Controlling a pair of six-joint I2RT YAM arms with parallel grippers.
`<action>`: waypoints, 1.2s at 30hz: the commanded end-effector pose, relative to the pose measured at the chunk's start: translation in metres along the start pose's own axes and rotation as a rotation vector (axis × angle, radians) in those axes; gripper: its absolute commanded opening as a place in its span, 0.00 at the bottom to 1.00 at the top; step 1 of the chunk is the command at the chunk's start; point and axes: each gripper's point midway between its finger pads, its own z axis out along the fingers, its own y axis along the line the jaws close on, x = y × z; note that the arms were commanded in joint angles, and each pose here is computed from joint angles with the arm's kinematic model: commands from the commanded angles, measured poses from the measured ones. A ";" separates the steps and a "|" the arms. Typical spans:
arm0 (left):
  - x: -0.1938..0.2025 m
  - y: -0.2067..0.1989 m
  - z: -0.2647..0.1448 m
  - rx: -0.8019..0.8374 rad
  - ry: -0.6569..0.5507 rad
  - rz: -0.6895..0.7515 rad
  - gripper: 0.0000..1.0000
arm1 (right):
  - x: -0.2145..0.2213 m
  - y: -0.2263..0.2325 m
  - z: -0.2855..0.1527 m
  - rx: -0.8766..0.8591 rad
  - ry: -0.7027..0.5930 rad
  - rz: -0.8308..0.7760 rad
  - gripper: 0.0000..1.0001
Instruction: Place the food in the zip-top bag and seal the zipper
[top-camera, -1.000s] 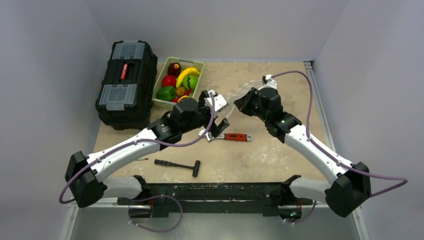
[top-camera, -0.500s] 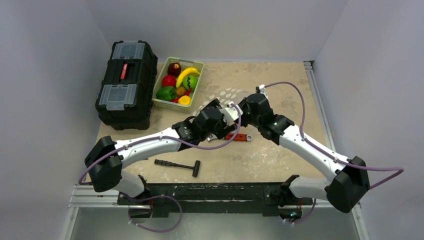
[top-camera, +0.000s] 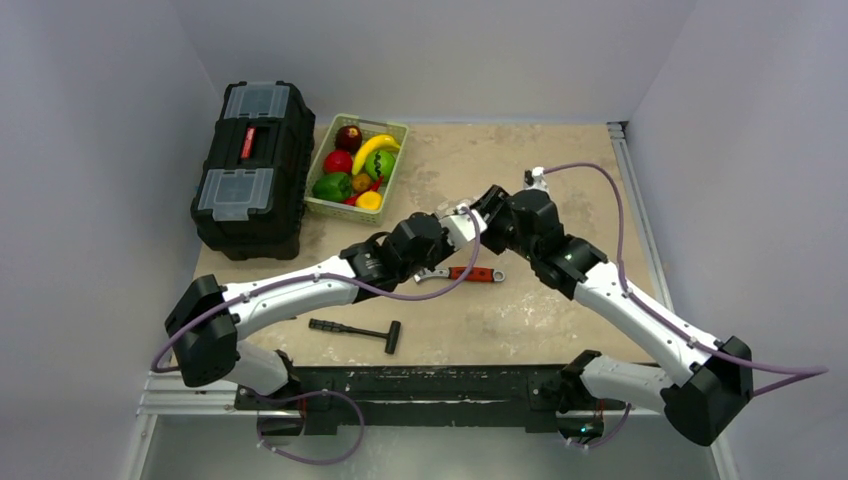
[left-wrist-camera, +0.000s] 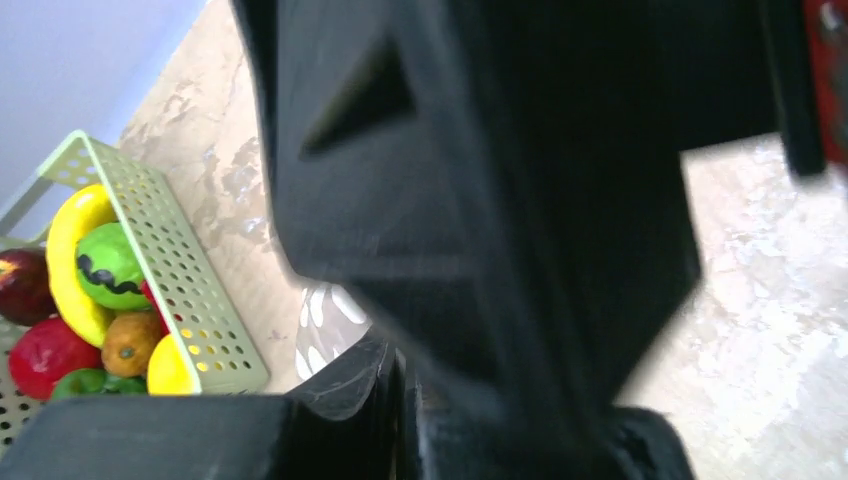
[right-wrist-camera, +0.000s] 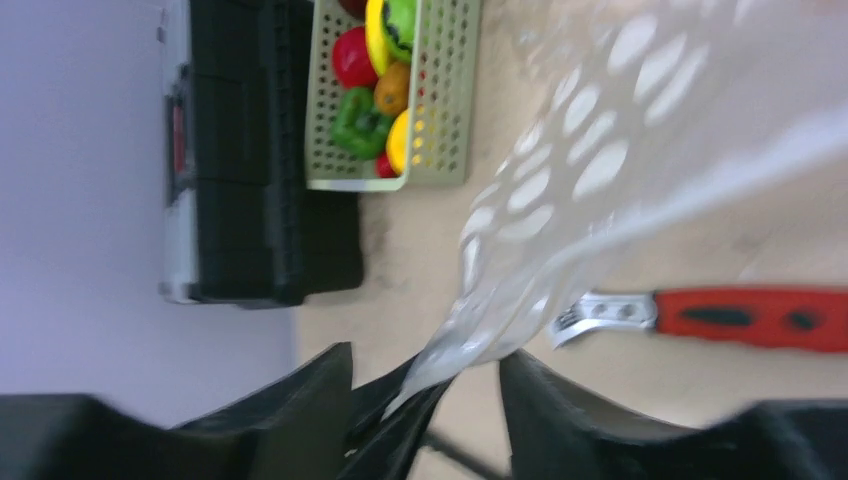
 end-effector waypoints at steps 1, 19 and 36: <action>-0.038 -0.008 -0.018 0.105 -0.104 -0.107 0.00 | -0.057 0.019 -0.023 0.012 -0.189 -0.389 0.67; -0.046 -0.023 -0.020 0.296 -0.039 -0.336 0.00 | -0.089 -0.009 -0.090 -0.031 -0.213 -0.211 0.52; -0.042 -0.011 -0.011 0.315 -0.016 -0.419 0.00 | -0.063 -0.048 -0.053 0.077 -0.112 -0.030 0.60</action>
